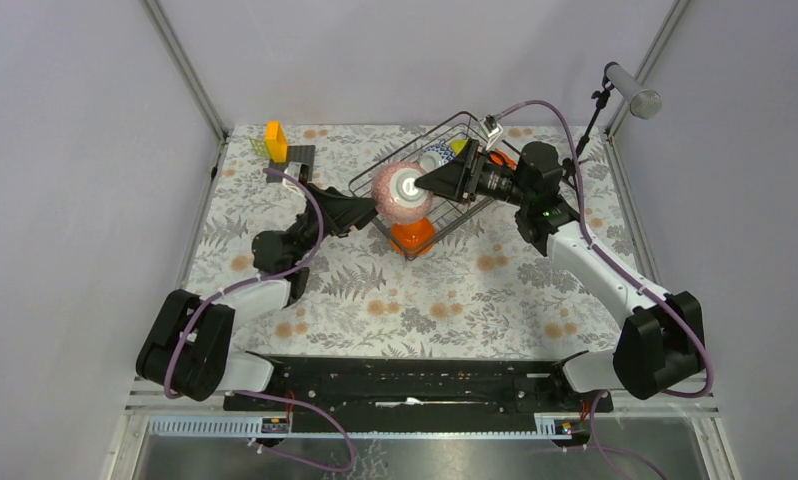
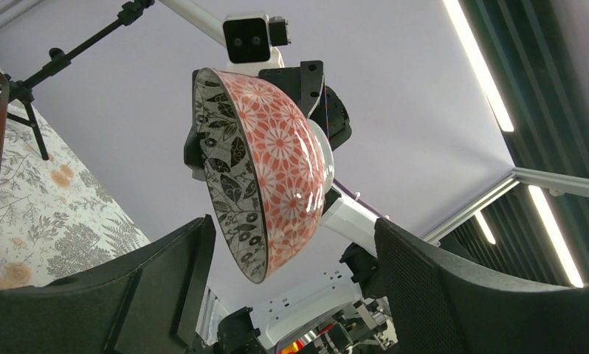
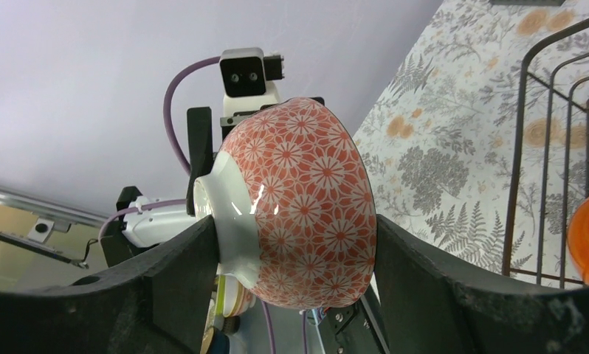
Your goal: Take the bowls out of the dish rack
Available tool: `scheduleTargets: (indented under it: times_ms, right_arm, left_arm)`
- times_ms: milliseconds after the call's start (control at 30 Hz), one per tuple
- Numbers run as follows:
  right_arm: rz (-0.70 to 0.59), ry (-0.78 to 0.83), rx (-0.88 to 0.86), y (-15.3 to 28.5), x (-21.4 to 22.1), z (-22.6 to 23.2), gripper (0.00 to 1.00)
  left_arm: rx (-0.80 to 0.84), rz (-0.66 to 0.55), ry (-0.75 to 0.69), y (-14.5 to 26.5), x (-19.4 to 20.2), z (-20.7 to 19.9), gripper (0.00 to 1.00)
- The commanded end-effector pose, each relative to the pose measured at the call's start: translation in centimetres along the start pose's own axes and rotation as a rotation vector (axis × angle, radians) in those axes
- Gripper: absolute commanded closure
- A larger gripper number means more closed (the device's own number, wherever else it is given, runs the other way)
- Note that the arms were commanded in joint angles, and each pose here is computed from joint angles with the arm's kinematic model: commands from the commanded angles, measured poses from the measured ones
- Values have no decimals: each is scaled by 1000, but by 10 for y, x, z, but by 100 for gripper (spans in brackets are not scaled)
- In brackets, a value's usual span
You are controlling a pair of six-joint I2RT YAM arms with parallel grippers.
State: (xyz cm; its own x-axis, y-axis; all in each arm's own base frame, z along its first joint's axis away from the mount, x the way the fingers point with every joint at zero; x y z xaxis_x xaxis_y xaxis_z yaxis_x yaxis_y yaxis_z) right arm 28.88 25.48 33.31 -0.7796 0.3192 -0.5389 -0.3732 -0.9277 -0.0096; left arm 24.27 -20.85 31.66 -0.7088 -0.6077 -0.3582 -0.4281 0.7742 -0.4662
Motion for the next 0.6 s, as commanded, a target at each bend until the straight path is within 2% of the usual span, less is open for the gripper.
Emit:
scheduleTargets:
  times_ms: [0,133,400,467,567]
  right_arm:
    - [14,62,-128,3,1,35,39]
    - [20,46,-142,3,5,34,38]
    - [21,20,-171,3,7,33,33]
    - [24,14,-177,2,8,32,29]
    - [21,8,-174,3,9,30,13]
  left_arm:
    - [144,33,-94,-7,2,-33,19]
    - [169,43,-107,-9,5,-41,30]
    - [210,31,-131,-10,5,-57,66]
    - [215,33,-131,-10,6,-59,78]
    - [220,35,-129,-9,7,-61,100]
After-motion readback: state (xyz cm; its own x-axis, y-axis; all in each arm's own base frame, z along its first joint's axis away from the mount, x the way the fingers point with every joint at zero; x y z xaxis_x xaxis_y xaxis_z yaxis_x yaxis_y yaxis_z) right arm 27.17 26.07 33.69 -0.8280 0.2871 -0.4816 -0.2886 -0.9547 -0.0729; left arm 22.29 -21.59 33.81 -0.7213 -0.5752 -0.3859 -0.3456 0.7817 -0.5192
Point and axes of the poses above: each gripper's point midway between its finger pads, its own y axis back along the fingers, its own z axis along the line the jaws close on, x = y × z, the point moved 4 cm from there along y, back along the fingers
